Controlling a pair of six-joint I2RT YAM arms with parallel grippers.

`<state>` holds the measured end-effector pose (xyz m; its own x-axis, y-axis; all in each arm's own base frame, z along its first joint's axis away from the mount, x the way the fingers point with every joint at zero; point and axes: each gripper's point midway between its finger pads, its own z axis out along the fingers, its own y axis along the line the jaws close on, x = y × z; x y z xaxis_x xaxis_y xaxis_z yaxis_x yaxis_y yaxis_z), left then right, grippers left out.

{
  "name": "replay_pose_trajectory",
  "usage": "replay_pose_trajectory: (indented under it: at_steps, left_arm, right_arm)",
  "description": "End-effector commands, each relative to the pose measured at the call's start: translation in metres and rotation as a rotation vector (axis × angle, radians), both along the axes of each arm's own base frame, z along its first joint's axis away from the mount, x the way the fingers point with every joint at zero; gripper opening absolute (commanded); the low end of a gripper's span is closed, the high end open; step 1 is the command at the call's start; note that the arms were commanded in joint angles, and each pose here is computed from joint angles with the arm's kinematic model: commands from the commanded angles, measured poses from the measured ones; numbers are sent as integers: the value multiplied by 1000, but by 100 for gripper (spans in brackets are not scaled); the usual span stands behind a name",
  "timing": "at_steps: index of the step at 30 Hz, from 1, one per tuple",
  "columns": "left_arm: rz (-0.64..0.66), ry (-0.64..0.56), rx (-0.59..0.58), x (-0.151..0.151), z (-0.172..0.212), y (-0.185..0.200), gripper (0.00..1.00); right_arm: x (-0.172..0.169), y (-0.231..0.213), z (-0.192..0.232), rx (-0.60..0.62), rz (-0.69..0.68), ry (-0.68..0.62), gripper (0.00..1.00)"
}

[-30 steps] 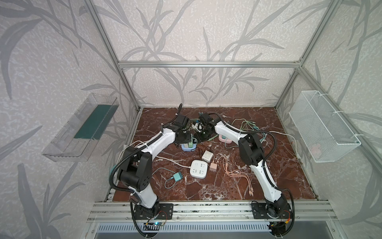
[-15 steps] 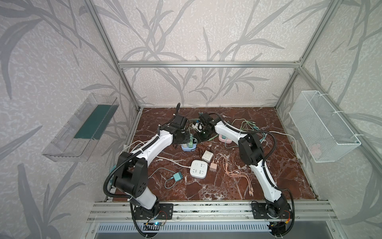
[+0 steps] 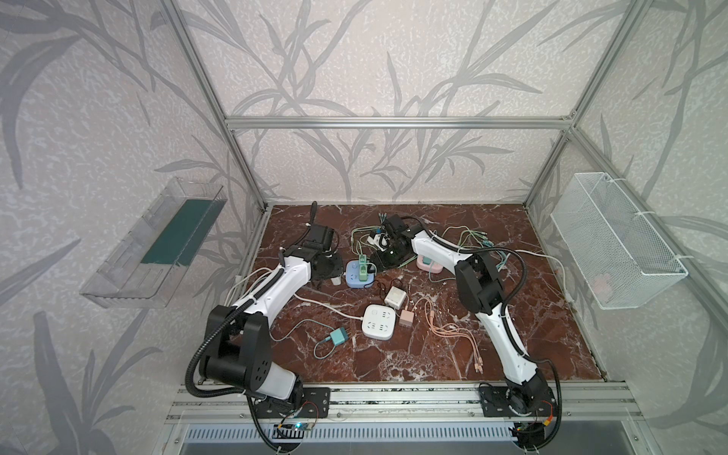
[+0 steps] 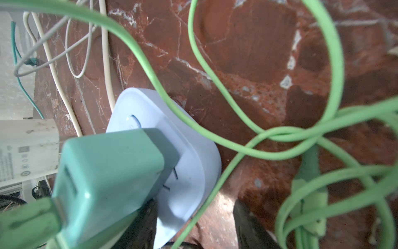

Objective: Pull the plug off the socket
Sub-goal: 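Pull the white charger out of the blue strip toward the robot with the left gripper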

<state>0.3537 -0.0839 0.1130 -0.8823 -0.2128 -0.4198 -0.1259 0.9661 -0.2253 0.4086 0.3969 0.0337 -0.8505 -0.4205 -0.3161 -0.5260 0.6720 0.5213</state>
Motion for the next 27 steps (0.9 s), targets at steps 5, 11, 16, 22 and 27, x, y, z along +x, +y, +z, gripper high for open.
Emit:
replay_pose_trajectory:
  at_steps: [5, 11, 16, 22, 27]
  left_arm:
    - [-14, 9, -110, -8, -4, -3, 5]
    - [-24, 25, -209, -11, -12, -7, 5]
    - [-22, 55, -238, -12, -24, -6, 5]
    - [-19, 46, -283, -11, -27, -7, 5]
    - [-29, 84, -306, -17, -37, -8, 5]
  right_arm:
    - [-9, -14, -36, -86, -19, 53, 57]
    - [-10, -13, -35, -81, -22, 57, 57]
    - [-11, -13, -36, -81, -21, 59, 57]
    - [-12, -15, -37, -86, -26, 65, 57]
    - [-14, -15, -38, -87, -27, 69, 57]
